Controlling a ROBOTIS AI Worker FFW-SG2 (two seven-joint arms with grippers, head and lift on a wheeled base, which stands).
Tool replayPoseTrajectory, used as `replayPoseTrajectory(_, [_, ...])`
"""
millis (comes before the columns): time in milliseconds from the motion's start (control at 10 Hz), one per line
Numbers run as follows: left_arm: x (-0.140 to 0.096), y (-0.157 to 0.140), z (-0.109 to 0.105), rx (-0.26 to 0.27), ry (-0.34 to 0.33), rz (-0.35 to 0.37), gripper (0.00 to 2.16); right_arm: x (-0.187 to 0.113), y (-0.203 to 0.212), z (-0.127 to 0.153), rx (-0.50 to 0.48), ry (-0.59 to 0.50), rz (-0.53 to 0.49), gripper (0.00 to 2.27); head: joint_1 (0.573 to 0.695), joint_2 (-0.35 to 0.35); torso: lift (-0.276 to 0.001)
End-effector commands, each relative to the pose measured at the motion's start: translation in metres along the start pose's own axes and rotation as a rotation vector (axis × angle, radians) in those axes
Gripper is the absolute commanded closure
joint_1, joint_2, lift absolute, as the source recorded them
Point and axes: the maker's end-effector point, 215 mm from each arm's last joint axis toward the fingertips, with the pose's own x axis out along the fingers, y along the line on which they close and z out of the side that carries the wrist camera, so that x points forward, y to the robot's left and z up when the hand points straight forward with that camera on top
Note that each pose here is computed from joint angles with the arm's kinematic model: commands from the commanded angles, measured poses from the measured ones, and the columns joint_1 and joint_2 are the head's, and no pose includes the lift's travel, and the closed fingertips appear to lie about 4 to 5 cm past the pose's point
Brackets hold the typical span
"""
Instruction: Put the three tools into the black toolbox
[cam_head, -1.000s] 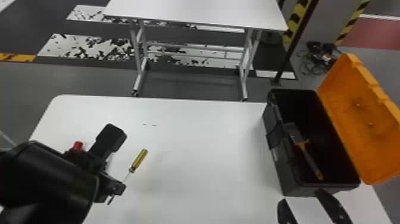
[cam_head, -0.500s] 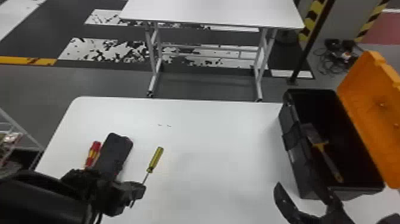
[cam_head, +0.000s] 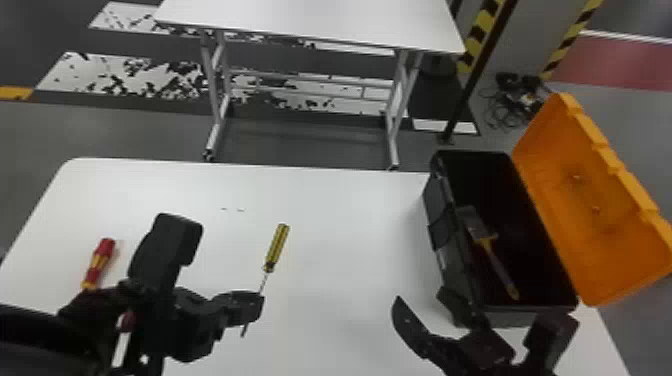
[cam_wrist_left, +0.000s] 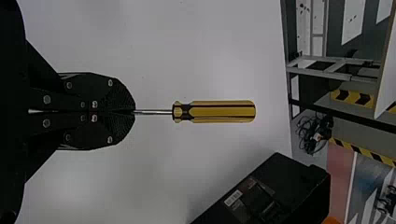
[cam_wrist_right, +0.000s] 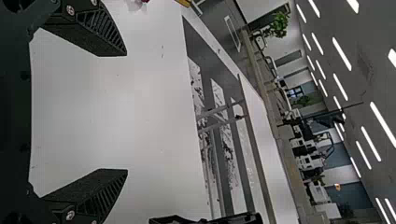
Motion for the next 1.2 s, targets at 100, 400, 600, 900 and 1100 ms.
replayPoseTrajectory(100, [0.009, -0.019, 0.000, -0.002, -0.012, -0.047, 1.97, 0.000, 0.013, -0.018, 0.140, 0.093, 0.072, 0.11, 0.695, -0.177, -0.051])
replayPoseTrajectory(400, [0.015, -0.011, -0.016, 0.036, -0.003, 0.002, 1.97, 0.000, 0.051, -0.015, 0.202, 0.170, 0.150, 0.12, 0.695, -0.159, -0.051])
replayPoseTrajectory(600, [0.021, -0.011, -0.028, 0.040, 0.010, -0.002, 1.97, 0.005, 0.076, -0.018, 0.251, 0.248, 0.207, 0.12, 0.695, -0.117, -0.051])
replayPoseTrajectory(900, [0.026, -0.037, -0.035, 0.069, 0.038, -0.034, 1.97, 0.029, 0.113, -0.016, 0.282, 0.314, 0.302, 0.12, 0.695, -0.048, -0.051])
replayPoseTrajectory(1100, [0.034, -0.057, -0.034, 0.102, 0.045, -0.052, 1.97, 0.041, 0.126, -0.010, 0.291, 0.327, 0.335, 0.12, 0.695, -0.035, -0.051])
